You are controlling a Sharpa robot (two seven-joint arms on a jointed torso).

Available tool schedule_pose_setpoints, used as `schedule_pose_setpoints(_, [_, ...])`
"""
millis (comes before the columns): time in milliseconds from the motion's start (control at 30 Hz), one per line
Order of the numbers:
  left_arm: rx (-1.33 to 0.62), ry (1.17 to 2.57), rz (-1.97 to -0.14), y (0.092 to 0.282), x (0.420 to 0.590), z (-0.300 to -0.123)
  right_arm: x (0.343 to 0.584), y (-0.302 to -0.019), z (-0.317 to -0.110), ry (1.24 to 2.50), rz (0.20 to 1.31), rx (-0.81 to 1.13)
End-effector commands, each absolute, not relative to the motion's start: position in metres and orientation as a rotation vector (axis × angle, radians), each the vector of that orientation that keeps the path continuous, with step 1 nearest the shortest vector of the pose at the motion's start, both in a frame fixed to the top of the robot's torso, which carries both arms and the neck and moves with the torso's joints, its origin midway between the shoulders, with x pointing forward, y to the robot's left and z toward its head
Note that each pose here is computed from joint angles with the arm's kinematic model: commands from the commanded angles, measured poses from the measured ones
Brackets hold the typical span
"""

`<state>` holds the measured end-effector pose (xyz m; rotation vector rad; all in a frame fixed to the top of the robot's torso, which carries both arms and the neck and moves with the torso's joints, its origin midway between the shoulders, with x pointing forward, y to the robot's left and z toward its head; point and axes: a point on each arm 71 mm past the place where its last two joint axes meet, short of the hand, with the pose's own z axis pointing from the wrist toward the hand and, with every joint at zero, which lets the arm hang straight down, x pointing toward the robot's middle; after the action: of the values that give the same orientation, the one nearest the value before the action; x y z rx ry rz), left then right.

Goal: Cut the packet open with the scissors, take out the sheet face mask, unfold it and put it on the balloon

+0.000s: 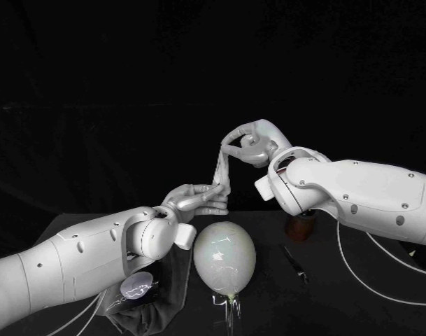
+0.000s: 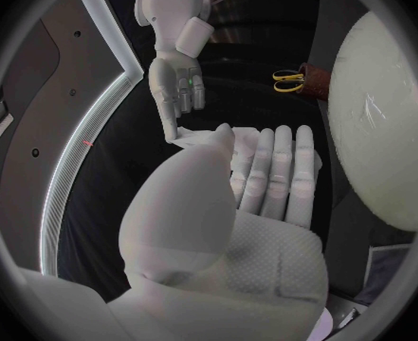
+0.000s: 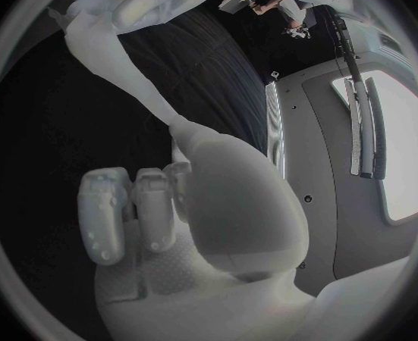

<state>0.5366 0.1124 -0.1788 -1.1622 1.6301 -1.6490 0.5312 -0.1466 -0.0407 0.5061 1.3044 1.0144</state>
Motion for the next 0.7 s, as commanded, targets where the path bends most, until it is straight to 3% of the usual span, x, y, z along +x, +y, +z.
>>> schedule_pose_setpoints(33, [-1.172, 1.561, -1.684, 0.112, 0.537, -0.175, 0.531, -0.148, -0.04, 1.305, 1.015, 0.495])
schedule_pose_setpoints(700, [-1.18, 1.517, -1.567, 0.119, 0.541, -0.176, 0.534, -0.159, -0.042, 1.32, 0.996, 0.508])
